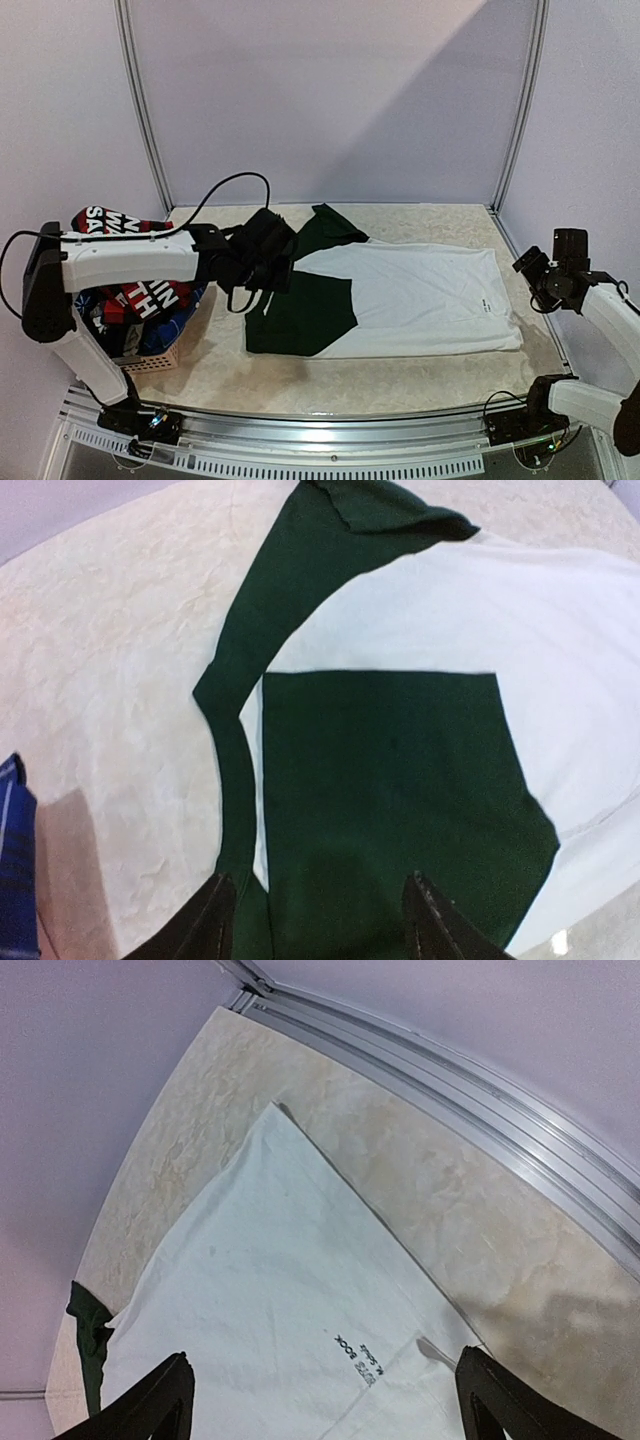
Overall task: Fold and stack the mixed laundry pile
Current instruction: Adjust the 1/3-folded T-shirt at the center of the board.
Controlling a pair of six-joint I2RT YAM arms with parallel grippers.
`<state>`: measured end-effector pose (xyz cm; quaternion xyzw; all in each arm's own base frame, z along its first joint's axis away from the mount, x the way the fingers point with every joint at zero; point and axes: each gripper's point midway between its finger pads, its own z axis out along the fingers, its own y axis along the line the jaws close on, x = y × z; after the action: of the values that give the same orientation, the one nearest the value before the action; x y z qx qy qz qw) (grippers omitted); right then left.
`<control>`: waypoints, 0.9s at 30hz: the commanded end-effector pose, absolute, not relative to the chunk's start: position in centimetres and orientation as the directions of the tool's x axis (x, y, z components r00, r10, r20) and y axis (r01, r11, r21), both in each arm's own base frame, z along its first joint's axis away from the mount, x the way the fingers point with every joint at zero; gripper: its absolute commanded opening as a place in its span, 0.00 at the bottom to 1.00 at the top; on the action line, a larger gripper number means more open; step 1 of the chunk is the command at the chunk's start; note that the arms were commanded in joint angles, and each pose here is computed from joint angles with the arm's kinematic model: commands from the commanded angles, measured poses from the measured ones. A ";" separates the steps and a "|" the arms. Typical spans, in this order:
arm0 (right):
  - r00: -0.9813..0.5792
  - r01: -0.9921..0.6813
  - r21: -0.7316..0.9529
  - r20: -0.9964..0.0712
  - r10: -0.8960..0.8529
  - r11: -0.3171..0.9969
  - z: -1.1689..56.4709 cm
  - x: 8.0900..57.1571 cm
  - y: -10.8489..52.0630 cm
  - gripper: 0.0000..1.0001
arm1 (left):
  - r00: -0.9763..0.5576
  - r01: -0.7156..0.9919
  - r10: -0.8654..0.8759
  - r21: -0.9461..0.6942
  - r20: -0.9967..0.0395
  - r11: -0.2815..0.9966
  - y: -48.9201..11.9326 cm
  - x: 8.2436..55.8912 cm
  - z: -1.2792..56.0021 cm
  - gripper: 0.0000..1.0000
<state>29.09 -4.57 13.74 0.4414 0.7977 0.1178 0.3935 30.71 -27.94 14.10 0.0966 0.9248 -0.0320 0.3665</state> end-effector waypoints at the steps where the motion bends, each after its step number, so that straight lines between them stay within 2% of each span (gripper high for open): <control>1: -0.334 0.458 0.600 -0.568 0.752 0.656 16.2 32.9 -2.7 0.92 | -0.715 0.273 0.109 -0.133 -0.691 0.953 -30.5 36.3 15.2 0.57; 9: -0.406 0.416 0.596 -0.555 0.727 0.687 15.2 37.0 -1.6 0.92 | -0.793 0.257 -0.068 -0.434 -0.605 0.863 -32.6 47.4 14.8 0.54; 15: -0.451 0.401 0.592 -0.537 0.713 0.699 14.8 39.6 -1.1 0.92 | -0.839 0.213 -0.157 -0.580 -0.520 0.786 -33.9 54.5 12.8 0.50; 20: -0.468 0.409 0.590 -0.519 0.715 0.697 13.4 40.8 -1.0 0.92 | -0.836 0.173 -0.253 -0.670 -0.488 0.722 -35.0 59.0 12.0 0.50; 22: -0.485 0.416 0.584 -0.506 0.713 0.697 12.5 41.2 -0.9 0.92 | -0.845 0.126 -0.299 -0.708 -0.444 0.695 -35.0 60.3 10.2 0.49; 27: -0.515 0.429 0.572 -0.481 0.710 0.699 10.8 42.0 -0.7 0.92 | -0.845 0.043 -0.369 -0.737 -0.387 0.674 -34.9 61.4 7.9 0.48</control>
<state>40.66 -1.15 10.90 0.3486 0.8449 0.1859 0.3607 61.16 -34.72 9.23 -0.0534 0.8791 -0.3749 0.2895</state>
